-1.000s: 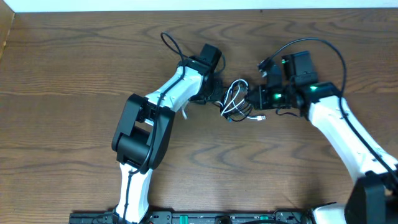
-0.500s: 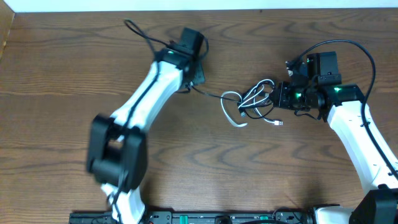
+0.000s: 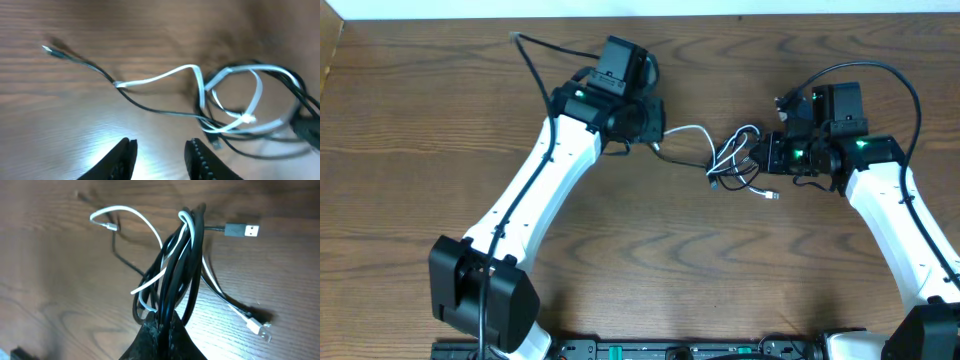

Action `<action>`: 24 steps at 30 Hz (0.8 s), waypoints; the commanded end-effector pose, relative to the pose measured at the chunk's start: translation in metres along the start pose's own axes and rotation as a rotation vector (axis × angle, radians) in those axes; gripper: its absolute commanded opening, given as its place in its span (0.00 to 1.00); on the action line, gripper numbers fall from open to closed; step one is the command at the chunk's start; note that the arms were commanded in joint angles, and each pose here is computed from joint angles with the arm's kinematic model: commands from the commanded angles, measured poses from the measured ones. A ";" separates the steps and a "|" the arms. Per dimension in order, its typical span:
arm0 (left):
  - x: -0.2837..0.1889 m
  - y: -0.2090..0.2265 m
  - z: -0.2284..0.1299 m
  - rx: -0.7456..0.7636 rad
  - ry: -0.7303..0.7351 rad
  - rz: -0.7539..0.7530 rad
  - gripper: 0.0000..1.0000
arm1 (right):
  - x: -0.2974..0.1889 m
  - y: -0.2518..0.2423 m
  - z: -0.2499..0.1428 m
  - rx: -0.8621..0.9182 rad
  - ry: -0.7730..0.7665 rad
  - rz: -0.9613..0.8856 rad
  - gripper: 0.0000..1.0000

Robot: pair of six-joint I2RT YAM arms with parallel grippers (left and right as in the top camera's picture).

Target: Untangle cables

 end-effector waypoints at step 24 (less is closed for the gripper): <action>0.037 -0.062 -0.047 0.429 0.220 -0.456 0.55 | 0.006 0.030 -0.006 -0.169 0.066 0.332 0.01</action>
Point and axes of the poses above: each gripper's point midway between its finger pads, its own x axis out along the fingers, its own y axis along the line the jaws close on, z = x × y, the point moved 5 cm from there along -x, back along the fingers, and after that the axes turned 3 degrees about x, right-handed, at the moved point
